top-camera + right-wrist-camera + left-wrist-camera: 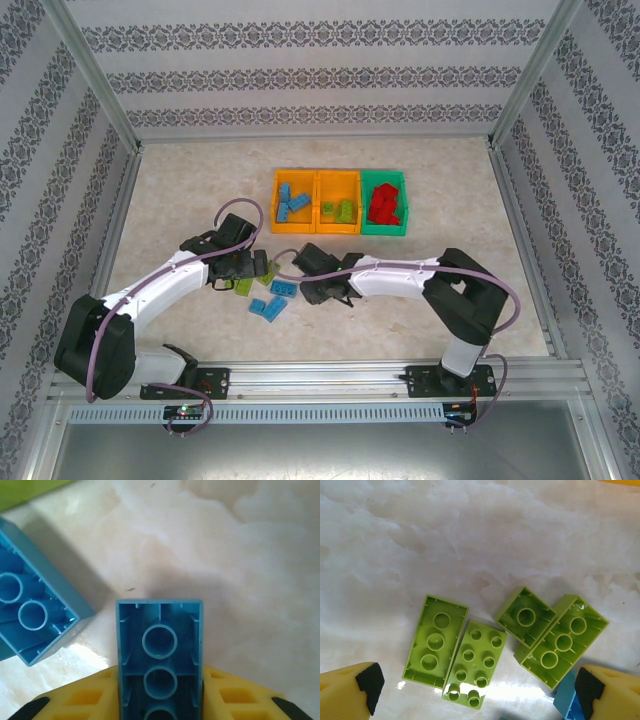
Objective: Sort the legos into containers by color
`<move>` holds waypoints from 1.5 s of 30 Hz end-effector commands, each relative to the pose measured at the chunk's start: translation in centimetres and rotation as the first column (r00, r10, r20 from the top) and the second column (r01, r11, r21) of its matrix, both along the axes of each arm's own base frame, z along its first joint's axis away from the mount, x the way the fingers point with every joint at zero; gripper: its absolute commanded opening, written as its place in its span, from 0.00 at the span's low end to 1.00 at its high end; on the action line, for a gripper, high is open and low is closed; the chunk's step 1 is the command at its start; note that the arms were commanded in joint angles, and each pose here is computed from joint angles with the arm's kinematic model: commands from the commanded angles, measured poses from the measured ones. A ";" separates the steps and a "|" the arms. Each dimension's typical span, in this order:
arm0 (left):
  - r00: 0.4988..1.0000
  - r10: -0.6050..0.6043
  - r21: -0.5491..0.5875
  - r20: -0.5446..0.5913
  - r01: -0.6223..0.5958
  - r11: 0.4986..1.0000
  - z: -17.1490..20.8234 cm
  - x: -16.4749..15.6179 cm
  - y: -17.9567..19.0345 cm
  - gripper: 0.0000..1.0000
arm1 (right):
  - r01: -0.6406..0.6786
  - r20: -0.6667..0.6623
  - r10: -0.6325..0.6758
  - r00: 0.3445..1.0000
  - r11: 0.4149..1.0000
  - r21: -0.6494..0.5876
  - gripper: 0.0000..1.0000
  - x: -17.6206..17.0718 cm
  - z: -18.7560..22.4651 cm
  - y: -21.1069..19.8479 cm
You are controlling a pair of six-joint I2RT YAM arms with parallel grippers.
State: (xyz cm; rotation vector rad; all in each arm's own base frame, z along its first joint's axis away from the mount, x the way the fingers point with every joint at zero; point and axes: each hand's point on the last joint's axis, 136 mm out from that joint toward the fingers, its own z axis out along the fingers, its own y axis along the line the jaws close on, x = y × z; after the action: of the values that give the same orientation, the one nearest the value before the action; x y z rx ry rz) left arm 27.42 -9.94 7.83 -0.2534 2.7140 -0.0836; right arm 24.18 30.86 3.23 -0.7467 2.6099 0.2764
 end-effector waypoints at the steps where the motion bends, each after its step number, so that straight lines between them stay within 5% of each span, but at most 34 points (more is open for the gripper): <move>1: 0.999 0.027 0.039 -0.022 -0.026 0.999 -0.2 -0.8 0.9 1.00 | 0.047 0.086 -0.063 0.994 0.983 0.177 0.34 2.9 5.1 1.1; 7: 0.999 0.039 0.038 -0.025 -0.038 0.999 -0.4 -0.8 0.9 1.00 | 0.119 0.095 -0.159 0.983 0.935 0.333 0.34 8.6 10.4 2.3; 22: 0.997 -0.019 -0.026 -0.075 0.017 1.000 -1.6 -0.1 -1.2 1.00 | 0.317 -0.068 -0.317 0.946 0.865 0.388 0.40 20.8 9.1 2.8; 31: 0.989 -0.145 -0.019 -0.038 0.145 0.989 -0.6 0.9 -2.3 1.00 | 0.350 -0.119 -0.330 0.936 0.859 0.374 0.55 22.1 7.7 2.8; 45: 0.936 -0.337 -0.006 -0.102 0.338 0.941 -2.1 0.3 -5.9 0.95 | 0.328 -0.040 -0.349 0.936 0.828 0.455 0.67 19.4 13.2 0.2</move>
State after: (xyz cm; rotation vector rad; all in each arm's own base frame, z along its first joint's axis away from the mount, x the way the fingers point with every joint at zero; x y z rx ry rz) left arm 27.39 -14.77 5.59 0.1604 2.8411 -0.1388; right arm 43.36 32.22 13.93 -0.1499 2.4988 0.7156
